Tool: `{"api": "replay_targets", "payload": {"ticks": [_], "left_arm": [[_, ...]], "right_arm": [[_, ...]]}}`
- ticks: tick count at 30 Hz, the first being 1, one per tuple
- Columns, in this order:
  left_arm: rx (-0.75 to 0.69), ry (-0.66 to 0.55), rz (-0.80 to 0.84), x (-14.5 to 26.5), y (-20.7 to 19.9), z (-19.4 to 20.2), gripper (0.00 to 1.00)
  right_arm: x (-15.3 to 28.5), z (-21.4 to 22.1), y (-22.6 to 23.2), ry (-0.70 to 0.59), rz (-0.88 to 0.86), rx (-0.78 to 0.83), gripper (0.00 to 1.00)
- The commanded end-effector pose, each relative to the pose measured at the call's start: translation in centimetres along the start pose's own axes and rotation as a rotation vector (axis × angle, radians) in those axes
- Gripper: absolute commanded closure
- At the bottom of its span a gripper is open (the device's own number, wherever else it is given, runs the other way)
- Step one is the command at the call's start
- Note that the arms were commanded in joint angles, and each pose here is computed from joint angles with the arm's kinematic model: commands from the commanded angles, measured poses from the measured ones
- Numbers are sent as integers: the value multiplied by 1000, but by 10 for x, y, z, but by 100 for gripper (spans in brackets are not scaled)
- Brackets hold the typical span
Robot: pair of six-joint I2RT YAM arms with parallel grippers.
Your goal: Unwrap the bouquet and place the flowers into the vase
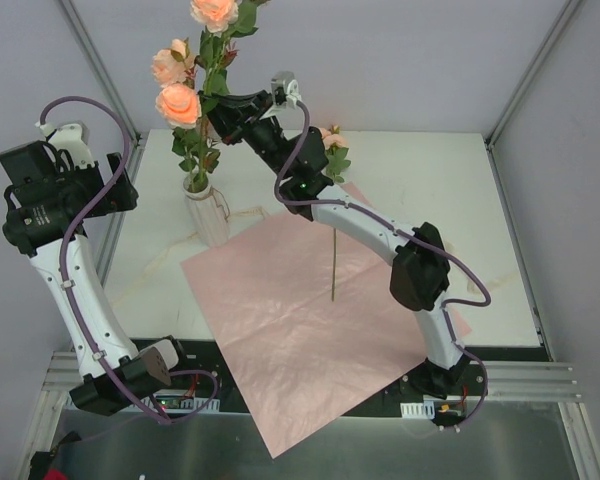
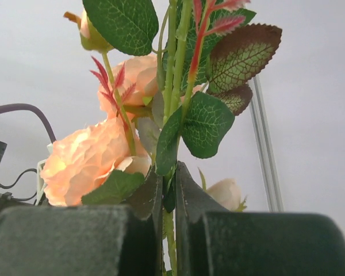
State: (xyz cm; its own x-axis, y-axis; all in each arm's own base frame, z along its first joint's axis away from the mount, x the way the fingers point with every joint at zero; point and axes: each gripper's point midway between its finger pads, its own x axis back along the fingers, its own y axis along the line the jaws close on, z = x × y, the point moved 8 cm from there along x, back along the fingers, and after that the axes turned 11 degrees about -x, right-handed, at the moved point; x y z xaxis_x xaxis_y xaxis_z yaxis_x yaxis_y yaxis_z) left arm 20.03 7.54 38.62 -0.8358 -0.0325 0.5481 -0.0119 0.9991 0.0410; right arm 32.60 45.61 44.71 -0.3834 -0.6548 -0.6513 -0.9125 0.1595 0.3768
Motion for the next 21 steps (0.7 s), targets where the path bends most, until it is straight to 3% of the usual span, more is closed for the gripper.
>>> {"api": "replay_targets", "payload": {"ticks": [1,15,21], "left_arm": [[8,-7,12,0,0,0,1],[-1,0,0,1,3,3,1],[-10,-3,-5,2,4,4,1]], "right_arm": [[-11,-32,23,-94,-104,18,100],[18,36,3,63,-65,148,100],[25,54,-5,72,-42,150,100]]}}
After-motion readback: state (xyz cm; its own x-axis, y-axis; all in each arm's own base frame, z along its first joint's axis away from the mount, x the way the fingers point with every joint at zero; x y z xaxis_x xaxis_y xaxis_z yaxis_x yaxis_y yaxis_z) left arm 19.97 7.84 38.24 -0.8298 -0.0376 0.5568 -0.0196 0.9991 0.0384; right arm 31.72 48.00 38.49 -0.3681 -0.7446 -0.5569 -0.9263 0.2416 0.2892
